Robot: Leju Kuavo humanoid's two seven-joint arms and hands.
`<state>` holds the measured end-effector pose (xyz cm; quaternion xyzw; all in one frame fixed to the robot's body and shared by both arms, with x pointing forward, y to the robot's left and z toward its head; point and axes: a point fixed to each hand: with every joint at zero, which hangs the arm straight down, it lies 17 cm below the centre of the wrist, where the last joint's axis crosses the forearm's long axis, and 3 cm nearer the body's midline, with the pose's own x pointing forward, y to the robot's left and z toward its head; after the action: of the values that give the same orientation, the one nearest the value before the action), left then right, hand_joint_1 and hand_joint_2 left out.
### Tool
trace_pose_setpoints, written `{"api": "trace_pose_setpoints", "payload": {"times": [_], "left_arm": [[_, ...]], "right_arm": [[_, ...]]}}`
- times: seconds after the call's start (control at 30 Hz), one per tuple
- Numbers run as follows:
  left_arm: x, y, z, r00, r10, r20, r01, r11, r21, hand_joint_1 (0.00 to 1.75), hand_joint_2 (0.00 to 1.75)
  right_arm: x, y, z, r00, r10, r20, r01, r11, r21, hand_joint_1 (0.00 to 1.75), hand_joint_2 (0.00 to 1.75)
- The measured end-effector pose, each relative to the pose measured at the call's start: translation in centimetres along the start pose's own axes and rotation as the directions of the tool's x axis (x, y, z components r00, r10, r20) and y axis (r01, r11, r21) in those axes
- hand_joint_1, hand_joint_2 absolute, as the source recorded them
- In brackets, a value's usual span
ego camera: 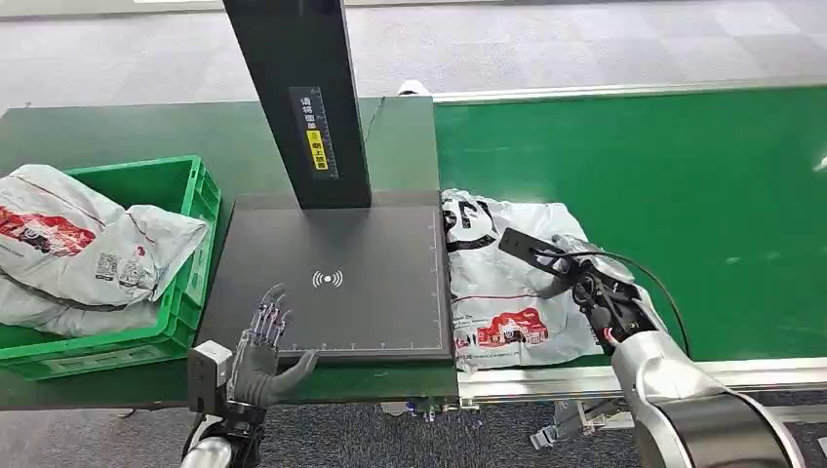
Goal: Moved the parcel from conveyor to table for the left to box.
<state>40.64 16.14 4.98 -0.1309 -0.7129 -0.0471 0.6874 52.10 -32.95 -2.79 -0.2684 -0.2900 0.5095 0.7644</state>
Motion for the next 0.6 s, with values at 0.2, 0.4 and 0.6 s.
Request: {"api": "trace_pose_setpoints", "payload": {"times": [0.2,0.4,0.6], "left_arm": [[-0.02,-0.05,-0.03,1.000,0.000,-0.001,0.000,1.000,-0.001,0.00,1.75],[0.01,-0.14,-0.06,1.000,0.000,0.000,0.000,1.000,-0.004,0.00,1.75],[0.02,-0.08,-0.08,1.000,-0.002,0.001,0.002,1.000,-0.001,0.00,1.75]], "right_arm": [[-0.19,0.12,-0.02,1.000,-0.004,-0.004,0.004,1.000,0.004,0.00,1.75],[-0.24,0.17,-0.03,1.000,-0.005,-0.005,0.005,1.000,0.006,0.02,1.75],[-0.22,0.44,0.06,1.000,-0.012,-0.006,0.012,1.000,0.027,1.54,1.75]]}}
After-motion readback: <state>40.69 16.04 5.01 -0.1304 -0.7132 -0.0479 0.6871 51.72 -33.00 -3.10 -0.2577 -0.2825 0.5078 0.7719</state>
